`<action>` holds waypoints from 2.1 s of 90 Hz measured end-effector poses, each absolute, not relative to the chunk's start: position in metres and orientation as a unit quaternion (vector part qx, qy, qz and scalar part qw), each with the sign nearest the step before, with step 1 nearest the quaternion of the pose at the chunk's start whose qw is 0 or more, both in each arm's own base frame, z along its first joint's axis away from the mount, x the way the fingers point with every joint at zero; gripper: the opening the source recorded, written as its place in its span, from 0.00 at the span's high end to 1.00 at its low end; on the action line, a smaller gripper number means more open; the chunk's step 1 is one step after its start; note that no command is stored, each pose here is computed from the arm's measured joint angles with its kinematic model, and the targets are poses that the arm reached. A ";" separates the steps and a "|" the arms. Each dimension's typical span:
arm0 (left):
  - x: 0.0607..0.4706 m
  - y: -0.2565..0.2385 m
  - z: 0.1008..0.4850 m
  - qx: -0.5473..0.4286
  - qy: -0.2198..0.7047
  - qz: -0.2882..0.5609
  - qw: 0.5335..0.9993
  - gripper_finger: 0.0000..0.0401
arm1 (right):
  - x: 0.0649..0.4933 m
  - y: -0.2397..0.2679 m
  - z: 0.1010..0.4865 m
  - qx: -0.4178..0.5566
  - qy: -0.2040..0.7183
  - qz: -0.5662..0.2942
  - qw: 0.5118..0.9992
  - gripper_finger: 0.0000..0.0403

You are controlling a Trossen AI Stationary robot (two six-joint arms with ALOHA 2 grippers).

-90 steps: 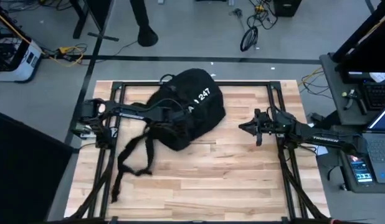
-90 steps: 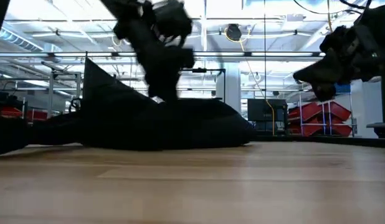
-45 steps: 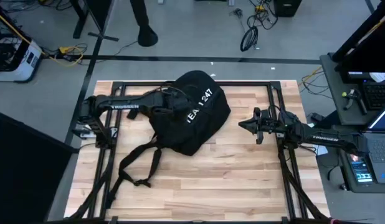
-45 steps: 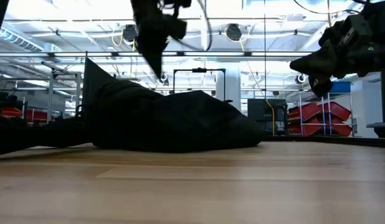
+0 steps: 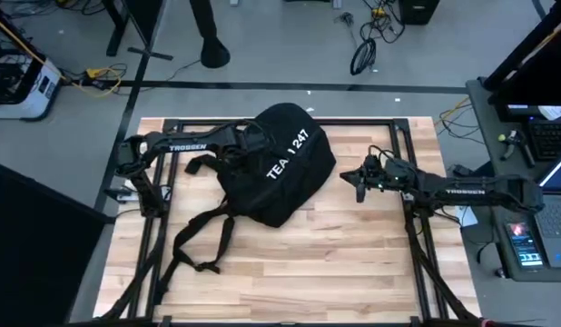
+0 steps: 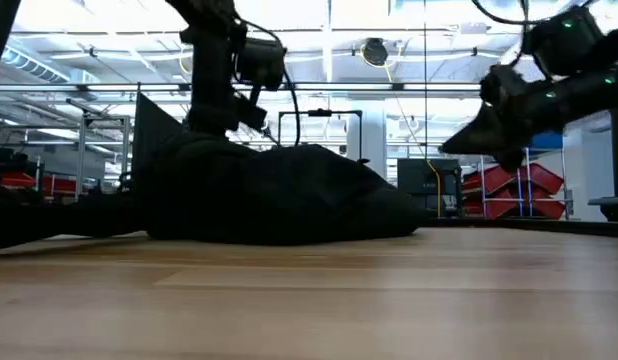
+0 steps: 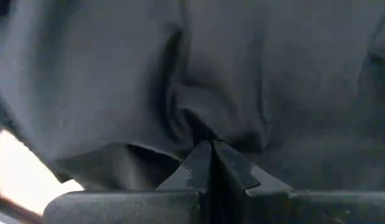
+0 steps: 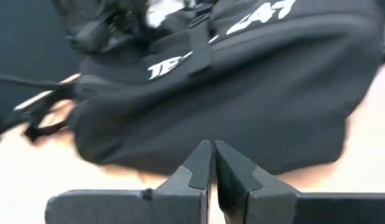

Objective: Unpack backpack
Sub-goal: Prepare the black backpack

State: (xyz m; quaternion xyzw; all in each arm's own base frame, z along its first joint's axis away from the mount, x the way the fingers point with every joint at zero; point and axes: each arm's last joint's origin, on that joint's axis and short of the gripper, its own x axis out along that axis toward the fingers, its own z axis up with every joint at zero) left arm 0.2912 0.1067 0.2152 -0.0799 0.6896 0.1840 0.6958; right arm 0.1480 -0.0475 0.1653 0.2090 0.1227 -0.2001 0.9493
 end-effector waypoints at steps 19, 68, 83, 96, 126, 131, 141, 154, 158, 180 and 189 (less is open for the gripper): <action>0.278 0.067 0.175 -0.058 0.733 0.098 0.671 1.00 | 0.175 -0.057 0.184 0.163 0.144 -0.215 0.952 1.00; 0.249 0.014 0.274 -0.125 0.509 0.125 0.842 1.00 | 0.272 -0.094 0.206 0.051 0.216 -0.201 0.954 1.00; 0.258 -0.002 0.266 -0.175 0.509 0.142 0.831 1.00 | 0.302 -0.129 0.198 0.038 0.278 -0.201 0.938 1.00; 0.272 -0.019 0.247 -0.198 0.530 0.151 0.810 1.00 | 0.317 -0.155 0.185 0.052 0.336 -0.175 0.924 1.00; 0.286 -0.030 0.194 -0.104 0.616 0.223 0.748 1.00 | 0.316 -0.142 0.152 0.035 0.482 -0.098 0.870 1.00; 0.287 -0.023 0.192 -0.088 0.614 0.240 0.746 1.00 | 0.315 -0.131 0.154 0.036 0.500 -0.082 0.862 1.00; 0.286 -0.007 0.193 -0.069 0.620 0.252 0.740 1.00 | 0.314 -0.107 0.162 0.023 0.520 -0.047 0.852 1.00; 0.285 0.021 0.193 -0.032 0.632 0.255 0.731 1.00 | 0.319 -0.075 0.180 0.007 0.492 0.003 0.871 1.00; 0.284 0.030 0.193 -0.018 0.634 0.257 0.729 1.00 | 0.321 -0.065 0.188 0.004 0.471 0.023 0.882 1.00; 0.274 0.077 0.202 0.039 0.651 0.253 0.714 1.00 | 0.323 -0.034 0.221 -0.021 0.399 0.084 0.913 1.00; 0.268 0.083 0.217 0.052 0.655 0.248 0.712 1.00 | 0.318 -0.032 0.242 -0.023 0.394 0.083 0.915 1.00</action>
